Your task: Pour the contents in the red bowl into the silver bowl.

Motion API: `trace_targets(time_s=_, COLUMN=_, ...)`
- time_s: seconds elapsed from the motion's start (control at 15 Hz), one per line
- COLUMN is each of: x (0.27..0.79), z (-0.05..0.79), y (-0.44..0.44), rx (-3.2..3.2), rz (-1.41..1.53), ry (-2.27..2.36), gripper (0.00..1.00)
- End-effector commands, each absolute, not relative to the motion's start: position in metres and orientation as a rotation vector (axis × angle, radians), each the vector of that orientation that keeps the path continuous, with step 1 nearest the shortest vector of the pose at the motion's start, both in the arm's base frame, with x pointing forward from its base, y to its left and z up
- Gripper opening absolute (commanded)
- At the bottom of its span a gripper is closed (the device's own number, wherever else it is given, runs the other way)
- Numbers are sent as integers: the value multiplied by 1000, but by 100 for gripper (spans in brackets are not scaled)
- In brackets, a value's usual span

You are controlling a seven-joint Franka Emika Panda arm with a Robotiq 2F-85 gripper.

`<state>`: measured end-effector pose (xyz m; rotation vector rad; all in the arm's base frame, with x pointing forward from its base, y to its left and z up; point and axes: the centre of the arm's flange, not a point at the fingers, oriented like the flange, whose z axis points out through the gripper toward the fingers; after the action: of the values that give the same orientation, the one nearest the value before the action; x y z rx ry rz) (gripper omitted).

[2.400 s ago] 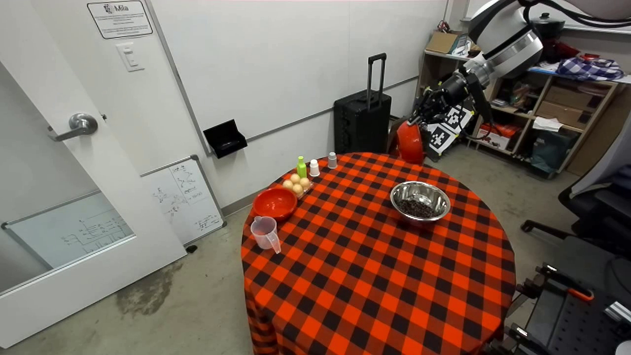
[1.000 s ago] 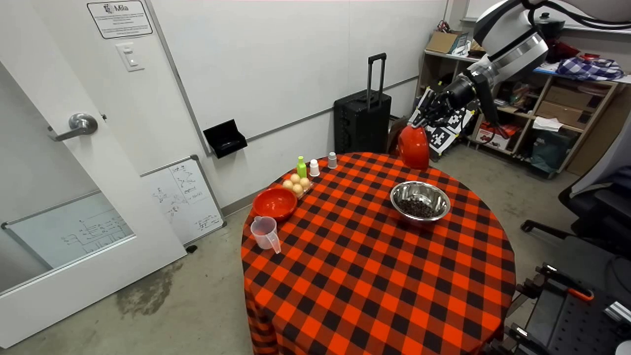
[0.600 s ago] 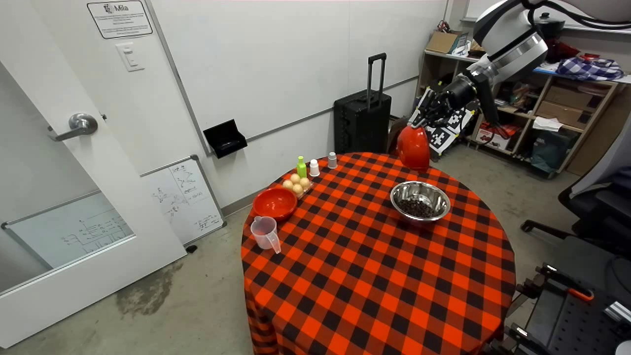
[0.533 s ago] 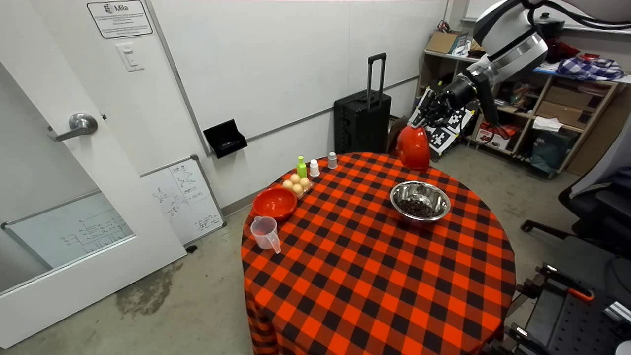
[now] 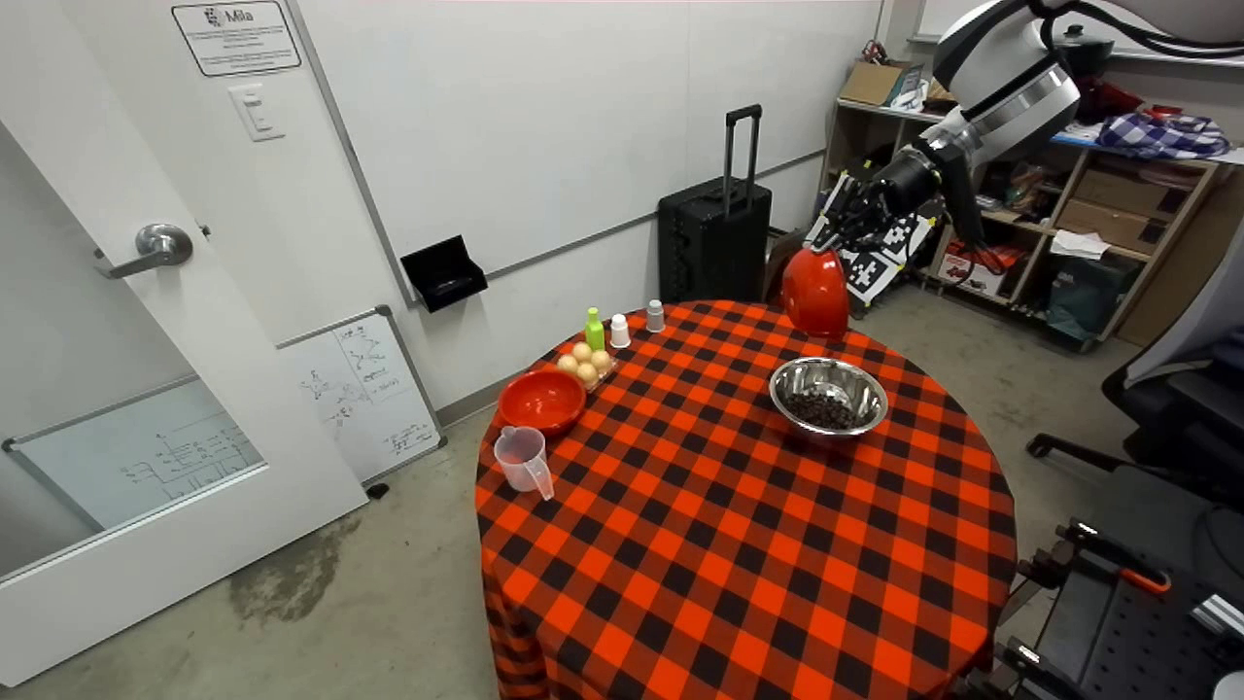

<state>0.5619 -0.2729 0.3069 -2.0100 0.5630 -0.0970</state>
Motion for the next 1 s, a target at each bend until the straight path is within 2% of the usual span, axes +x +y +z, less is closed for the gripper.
trace_targets(time_s=0.0, x=563, z=316, y=-273, rx=-1988, rz=-92, ry=548, gripper=2)
trace_targets(time_s=0.93, x=551, z=307, y=-284, rx=-2250, rz=43, ry=492, gripper=2)
